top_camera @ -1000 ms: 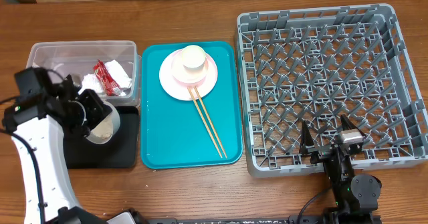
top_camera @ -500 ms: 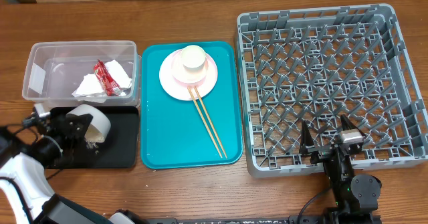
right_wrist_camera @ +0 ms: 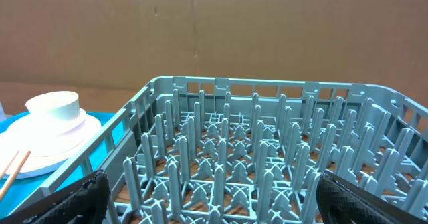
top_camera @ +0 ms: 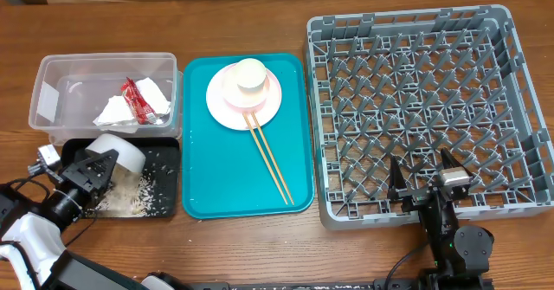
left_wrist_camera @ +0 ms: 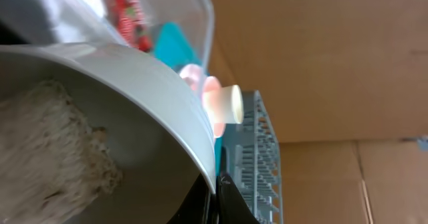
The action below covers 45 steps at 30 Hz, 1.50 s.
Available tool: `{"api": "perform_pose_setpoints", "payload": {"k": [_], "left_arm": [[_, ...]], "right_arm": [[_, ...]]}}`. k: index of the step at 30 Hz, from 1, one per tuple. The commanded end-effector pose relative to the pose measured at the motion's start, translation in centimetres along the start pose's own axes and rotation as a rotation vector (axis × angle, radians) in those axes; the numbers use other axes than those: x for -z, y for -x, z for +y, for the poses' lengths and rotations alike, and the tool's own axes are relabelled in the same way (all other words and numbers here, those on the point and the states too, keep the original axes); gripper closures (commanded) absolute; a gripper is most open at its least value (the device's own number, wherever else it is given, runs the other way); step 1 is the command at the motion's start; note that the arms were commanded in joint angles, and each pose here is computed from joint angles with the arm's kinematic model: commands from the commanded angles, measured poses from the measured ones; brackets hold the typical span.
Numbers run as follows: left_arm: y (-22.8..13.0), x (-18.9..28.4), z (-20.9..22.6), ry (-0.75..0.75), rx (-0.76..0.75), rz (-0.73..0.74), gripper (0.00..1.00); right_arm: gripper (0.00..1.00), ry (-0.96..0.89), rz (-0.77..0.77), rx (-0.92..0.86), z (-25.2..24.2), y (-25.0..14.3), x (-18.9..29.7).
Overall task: Sort waste into correct bins and load items into the dishwasher
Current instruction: 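Carry the bowl left and tip the rice onto the black tray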
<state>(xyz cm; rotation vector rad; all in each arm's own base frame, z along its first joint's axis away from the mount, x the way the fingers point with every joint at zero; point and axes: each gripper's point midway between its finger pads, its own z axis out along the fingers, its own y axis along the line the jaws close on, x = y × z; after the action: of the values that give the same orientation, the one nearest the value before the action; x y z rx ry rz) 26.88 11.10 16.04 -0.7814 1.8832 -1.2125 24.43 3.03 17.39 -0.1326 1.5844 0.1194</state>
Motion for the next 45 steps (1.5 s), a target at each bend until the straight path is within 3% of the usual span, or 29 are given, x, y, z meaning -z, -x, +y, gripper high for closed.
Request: {"api": "perform_pose_setpoints", "payload": {"k": [1, 12, 19, 22, 25, 31, 34, 40, 45], "left_arm": [[0.1, 0.4, -3.0, -0.165, -0.095, -0.019, 0.96], [0.0, 0.9, -5.1, -0.290, -0.127, -0.032, 0.96], [0.2, 0.9, -5.0, -0.285, -0.144, -0.035, 0.96], [-0.3, 0.9, -5.1, -0.291, -0.040, -0.020, 0.96], [-0.3, 0.9, -5.1, -0.289, -0.112, -0.030, 0.96], [-0.5, 0.9, -5.2, -0.291, -0.027, -0.017, 0.94], [-0.2, 0.8, -4.9, -0.276, -0.088, -0.024, 0.93], [-0.3, 0.6, -4.6, -0.253, -0.061, -0.013, 0.93], [-0.2, 0.7, -4.9, -0.273, -0.071, -0.016, 0.86]], "right_arm": [[0.00, 0.001, -0.004, 0.004, 0.0, -0.2, 0.0], [0.00, 0.001, -0.004, 0.004, 0.0, -0.2, 0.0], [0.00, 0.001, -0.004, 0.004, 0.0, -0.2, 0.0], [0.00, 0.001, -0.004, 0.004, 0.0, -0.2, 0.0], [0.00, 0.001, -0.004, 0.004, 0.0, -0.2, 0.0], [0.00, 0.001, -0.004, 0.004, 0.0, -0.2, 0.0], [0.00, 0.001, -0.004, 0.004, 0.0, -0.2, 0.0], [0.00, 0.001, -0.004, 0.004, 0.0, -0.2, 0.0], [0.00, 0.001, -0.004, 0.004, 0.0, -0.2, 0.0]]}}
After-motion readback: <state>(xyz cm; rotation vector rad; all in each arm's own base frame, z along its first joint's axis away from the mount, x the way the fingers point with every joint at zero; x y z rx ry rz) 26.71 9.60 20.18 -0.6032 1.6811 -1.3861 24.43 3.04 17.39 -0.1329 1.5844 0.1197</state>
